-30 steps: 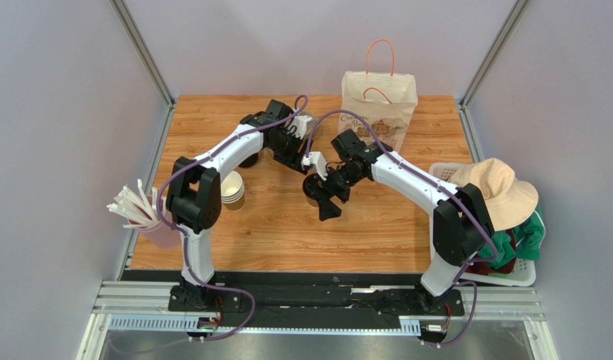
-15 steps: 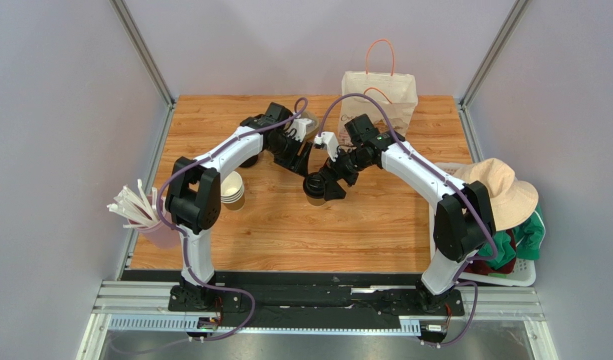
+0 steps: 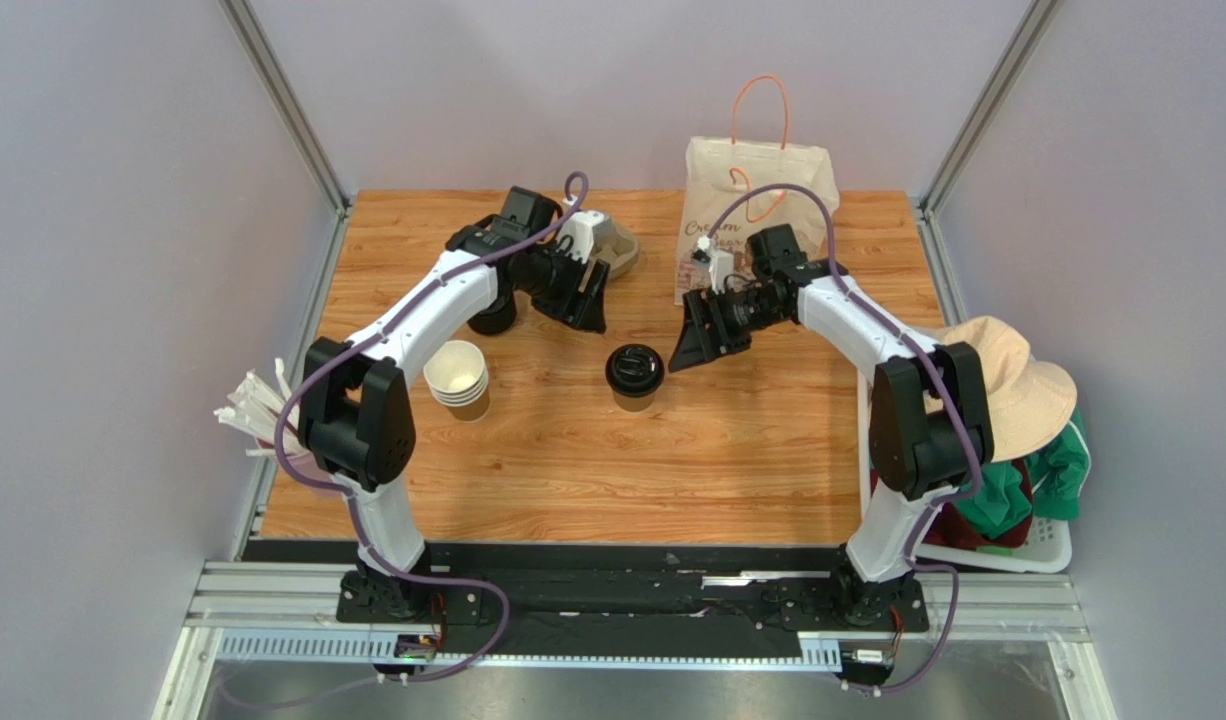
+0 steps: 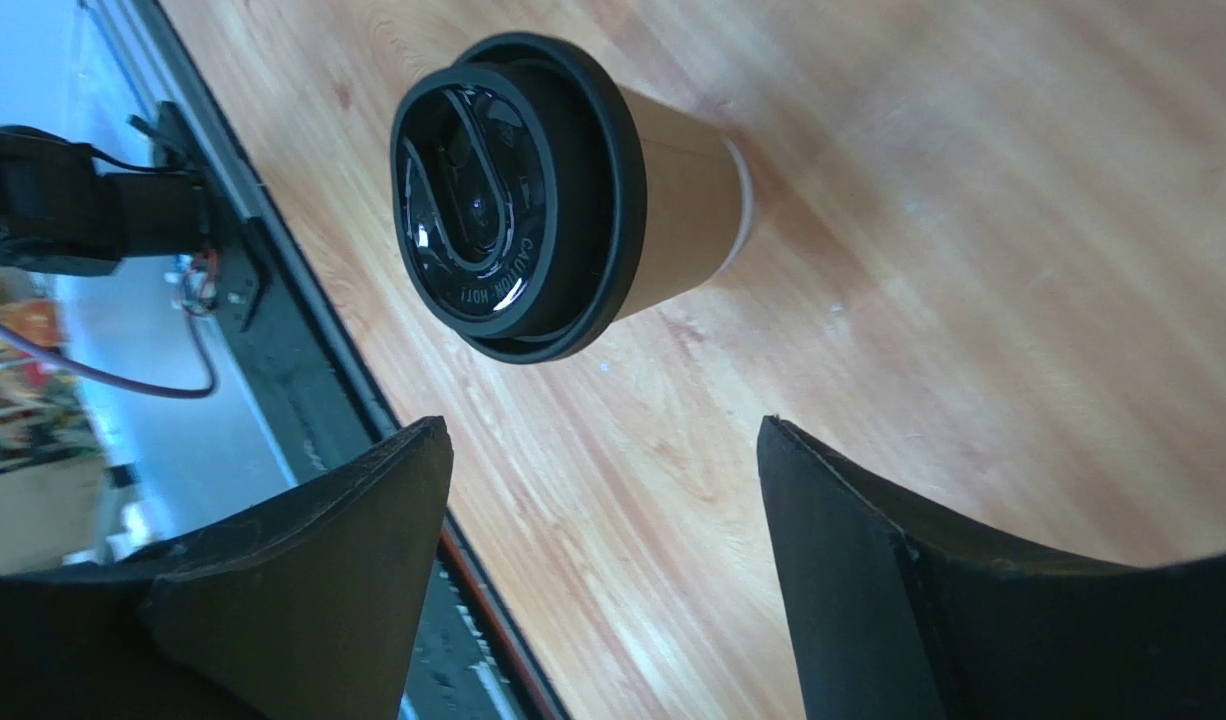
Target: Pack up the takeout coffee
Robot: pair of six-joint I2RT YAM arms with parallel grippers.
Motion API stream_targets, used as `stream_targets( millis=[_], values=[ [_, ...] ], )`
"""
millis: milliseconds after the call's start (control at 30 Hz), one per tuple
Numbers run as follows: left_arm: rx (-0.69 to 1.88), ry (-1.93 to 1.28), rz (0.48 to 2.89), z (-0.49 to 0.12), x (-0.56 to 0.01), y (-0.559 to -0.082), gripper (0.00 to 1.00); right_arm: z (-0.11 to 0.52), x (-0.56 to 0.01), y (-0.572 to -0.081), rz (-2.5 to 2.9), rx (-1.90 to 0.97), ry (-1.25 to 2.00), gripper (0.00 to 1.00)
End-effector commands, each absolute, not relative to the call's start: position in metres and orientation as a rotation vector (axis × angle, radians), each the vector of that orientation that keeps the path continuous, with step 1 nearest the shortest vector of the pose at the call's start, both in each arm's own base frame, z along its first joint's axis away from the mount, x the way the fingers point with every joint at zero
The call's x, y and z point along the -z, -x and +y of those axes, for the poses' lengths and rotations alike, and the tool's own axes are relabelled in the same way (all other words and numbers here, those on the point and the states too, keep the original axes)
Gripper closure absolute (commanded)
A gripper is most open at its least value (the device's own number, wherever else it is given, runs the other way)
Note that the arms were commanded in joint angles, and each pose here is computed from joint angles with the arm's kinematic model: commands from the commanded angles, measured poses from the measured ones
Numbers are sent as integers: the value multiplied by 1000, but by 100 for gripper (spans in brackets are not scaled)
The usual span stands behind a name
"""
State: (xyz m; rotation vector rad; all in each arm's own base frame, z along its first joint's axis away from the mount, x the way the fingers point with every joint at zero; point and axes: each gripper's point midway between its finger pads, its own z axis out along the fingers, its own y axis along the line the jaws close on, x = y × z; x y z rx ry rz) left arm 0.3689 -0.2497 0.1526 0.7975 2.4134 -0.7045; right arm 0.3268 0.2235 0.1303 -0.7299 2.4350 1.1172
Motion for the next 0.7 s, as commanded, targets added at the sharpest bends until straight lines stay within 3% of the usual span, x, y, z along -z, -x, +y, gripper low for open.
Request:
stream_targets(
  millis=[0, 667],
  values=[
    [799, -866, 2280, -269, -186, -363, 31, 240, -119, -319, 2478, -1287, 625, 23],
    [669, -995, 2307, -303, -145, -347, 30, 241, -104, -326, 2473, -1207, 457, 31]
  ],
)
